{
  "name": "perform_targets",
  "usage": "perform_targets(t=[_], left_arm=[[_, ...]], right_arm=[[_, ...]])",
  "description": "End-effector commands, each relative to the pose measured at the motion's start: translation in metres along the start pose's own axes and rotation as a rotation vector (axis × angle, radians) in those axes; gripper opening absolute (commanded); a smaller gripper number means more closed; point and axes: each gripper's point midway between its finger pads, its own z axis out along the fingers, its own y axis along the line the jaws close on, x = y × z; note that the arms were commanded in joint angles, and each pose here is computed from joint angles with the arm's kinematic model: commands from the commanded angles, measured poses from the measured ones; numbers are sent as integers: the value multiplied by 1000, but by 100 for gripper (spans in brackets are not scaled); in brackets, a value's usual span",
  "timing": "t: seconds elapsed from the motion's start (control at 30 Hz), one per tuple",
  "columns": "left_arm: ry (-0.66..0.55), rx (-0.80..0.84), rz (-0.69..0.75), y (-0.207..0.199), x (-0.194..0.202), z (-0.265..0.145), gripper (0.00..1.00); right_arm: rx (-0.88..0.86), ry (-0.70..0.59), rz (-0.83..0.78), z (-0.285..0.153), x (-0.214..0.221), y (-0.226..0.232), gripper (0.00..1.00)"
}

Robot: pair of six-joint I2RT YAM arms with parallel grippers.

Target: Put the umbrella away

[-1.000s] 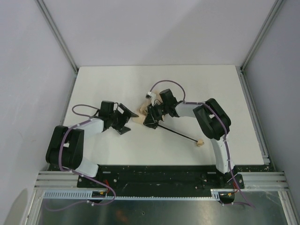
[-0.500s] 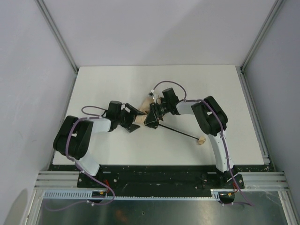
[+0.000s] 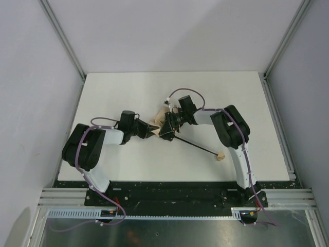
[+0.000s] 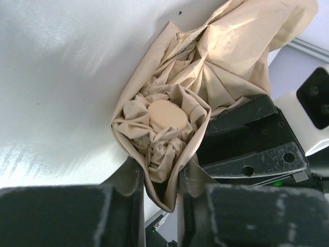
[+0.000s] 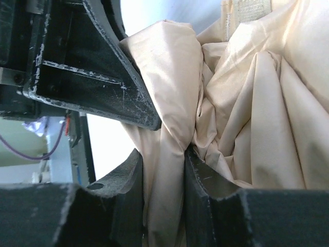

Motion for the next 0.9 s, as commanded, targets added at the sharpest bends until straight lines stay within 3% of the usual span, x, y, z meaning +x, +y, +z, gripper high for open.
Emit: perform_targets(t=[0.0,0.17,0.3,0.43,0.6,0.73,0.87], left_arm=[[-118,-284,88,87,-18,5,2],[-76,-326,96,96,-10,-2,0],[-39,-359,90,102,-4,-6,0],[-1,-419,78,110,2,-13,0],[11,-453,69,112,2,-17,0],[16,-442,71,106,2,-17,0],[8,-421,84,97,1,-19,0]], right_arm=[[238,215,242,3,96,-31,6],[386,84,39,-14,36,8,41],[571,18,-247,-32,4,41,60],[851,-7,-563,-44,-9,49,68],[1082,-54,-808,-34,-14,60,71],[1176,-99,-892,-21,-18,59,74],[1208,-114,-876,-18,-20,41,79]])
